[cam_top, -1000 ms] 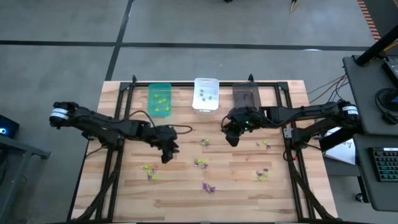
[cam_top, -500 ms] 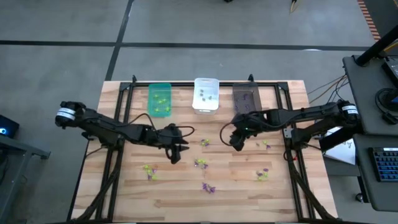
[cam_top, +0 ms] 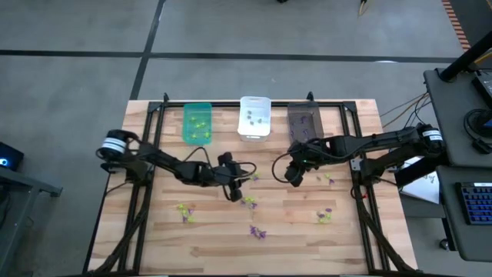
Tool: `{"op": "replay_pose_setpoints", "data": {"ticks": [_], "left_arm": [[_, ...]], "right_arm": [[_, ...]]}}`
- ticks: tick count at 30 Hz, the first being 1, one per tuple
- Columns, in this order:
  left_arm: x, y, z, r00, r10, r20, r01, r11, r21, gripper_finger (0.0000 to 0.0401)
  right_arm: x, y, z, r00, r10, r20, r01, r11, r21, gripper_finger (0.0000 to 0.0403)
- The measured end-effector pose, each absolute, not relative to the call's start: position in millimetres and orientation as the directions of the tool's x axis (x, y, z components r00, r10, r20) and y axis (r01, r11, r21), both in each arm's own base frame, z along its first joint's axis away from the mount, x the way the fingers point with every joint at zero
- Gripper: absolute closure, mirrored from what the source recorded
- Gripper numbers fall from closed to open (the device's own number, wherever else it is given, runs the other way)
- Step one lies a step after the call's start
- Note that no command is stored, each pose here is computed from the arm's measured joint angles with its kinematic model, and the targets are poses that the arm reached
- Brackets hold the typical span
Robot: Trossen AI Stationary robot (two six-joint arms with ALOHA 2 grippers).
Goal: Sort Halloween decoration
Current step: Put the purple witch hat toy into the gray bin
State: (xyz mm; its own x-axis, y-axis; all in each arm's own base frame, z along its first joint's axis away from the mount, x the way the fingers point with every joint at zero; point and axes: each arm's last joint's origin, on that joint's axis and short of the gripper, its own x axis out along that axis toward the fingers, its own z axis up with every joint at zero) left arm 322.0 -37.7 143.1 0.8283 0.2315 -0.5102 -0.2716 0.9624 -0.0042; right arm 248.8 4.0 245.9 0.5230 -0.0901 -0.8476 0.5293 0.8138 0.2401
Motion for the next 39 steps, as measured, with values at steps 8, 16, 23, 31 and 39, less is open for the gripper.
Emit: {"op": "replay_pose_setpoints", "data": {"ticks": [8, 16, 23, 31, 39], "left_arm": [[334.7, -27.3, 118.7, 0.778, 0.302, -0.551, -0.335, 0.941, 0.042, 0.0292], [338.7, -20.9, 111.3, 0.779, 0.320, -0.539, -0.356, 0.934, 0.039, 0.0280], [340.5, -20.3, 100.2, 0.773, 0.322, -0.547, -0.357, 0.933, 0.044, 0.0280], [340.2, -20.4, 100.5, 0.772, 0.322, -0.548, -0.354, 0.934, 0.049, 0.0325], [339.5, -20.3, 99.1, 0.764, 0.324, -0.558, -0.353, 0.934, 0.059, 0.0395]], "right_arm": [[248.8, 3.8, 244.4, 0.524, -0.100, -0.846, 0.532, 0.814, 0.234, 0.0307], [249.4, 3.2, 244.7, 0.531, -0.119, -0.839, 0.538, 0.812, 0.225, 0.0307], [249.2, 3.0, 244.1, 0.529, -0.125, -0.840, 0.540, 0.812, 0.220, 0.0307], [249.1, 2.4, 244.1, 0.528, -0.145, -0.837, 0.547, 0.812, 0.204, 0.0307], [249.0, 2.4, 243.8, 0.527, -0.145, -0.837, 0.544, 0.814, 0.201, 0.0307]]}}
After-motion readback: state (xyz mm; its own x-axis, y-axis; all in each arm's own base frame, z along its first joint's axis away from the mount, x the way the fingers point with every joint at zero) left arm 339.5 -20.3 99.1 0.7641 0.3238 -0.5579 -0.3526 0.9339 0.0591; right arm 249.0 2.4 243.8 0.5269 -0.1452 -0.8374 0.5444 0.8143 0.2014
